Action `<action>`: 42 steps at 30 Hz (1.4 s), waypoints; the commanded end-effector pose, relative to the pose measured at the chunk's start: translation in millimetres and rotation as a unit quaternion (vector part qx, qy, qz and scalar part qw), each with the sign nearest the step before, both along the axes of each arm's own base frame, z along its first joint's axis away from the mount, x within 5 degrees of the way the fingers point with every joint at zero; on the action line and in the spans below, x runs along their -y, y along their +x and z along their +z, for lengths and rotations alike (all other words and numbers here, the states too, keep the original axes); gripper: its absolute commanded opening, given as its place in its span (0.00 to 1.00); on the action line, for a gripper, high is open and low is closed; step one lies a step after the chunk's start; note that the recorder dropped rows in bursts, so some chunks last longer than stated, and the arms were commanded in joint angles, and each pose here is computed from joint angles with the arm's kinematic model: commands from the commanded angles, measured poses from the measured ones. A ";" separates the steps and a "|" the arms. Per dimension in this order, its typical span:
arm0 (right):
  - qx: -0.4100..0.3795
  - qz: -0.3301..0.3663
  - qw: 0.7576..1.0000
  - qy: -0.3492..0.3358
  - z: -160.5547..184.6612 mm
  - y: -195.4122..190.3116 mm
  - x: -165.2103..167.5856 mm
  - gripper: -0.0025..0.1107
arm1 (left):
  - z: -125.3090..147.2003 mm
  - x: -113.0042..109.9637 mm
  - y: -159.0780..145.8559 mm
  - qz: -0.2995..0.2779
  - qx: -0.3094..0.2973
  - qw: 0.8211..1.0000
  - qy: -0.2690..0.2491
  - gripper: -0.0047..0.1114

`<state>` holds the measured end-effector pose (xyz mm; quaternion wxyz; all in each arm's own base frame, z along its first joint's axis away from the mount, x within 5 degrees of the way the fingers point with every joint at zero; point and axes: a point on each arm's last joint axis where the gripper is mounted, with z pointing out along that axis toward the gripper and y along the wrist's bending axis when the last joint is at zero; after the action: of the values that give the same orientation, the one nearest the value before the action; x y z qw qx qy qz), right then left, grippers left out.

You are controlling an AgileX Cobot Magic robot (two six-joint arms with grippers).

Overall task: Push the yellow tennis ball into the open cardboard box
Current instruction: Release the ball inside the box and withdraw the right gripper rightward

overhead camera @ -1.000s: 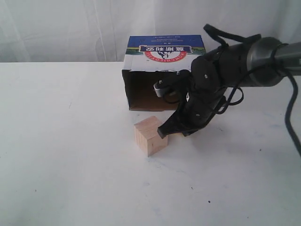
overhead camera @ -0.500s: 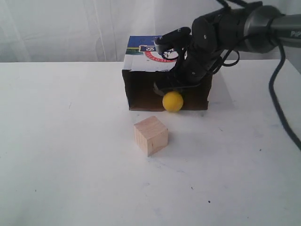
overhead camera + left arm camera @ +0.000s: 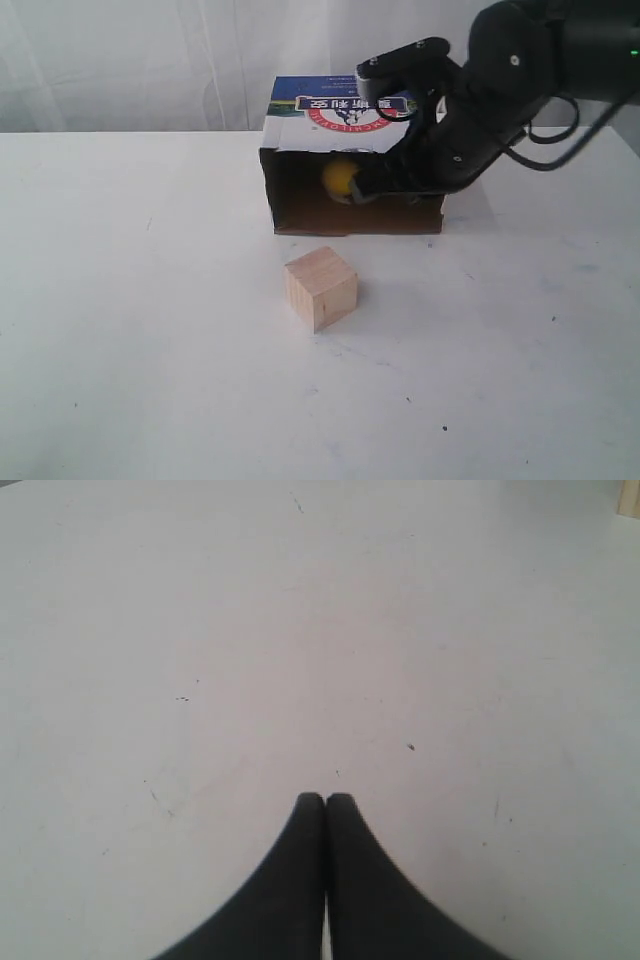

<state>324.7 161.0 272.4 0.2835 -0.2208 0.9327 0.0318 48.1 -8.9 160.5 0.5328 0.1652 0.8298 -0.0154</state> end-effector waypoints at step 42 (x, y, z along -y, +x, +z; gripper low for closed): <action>0.266 -0.024 0.931 0.250 -65.8 -233.0 112.8 0.02 | -2.0 -0.2 -0.6 -0.002 -0.004 1.000 0.004 0.04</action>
<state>99.6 52.2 210.5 0.5505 -0.1214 0.8036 0.1909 48.1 -8.9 160.5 0.5328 0.1652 0.8298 -0.0154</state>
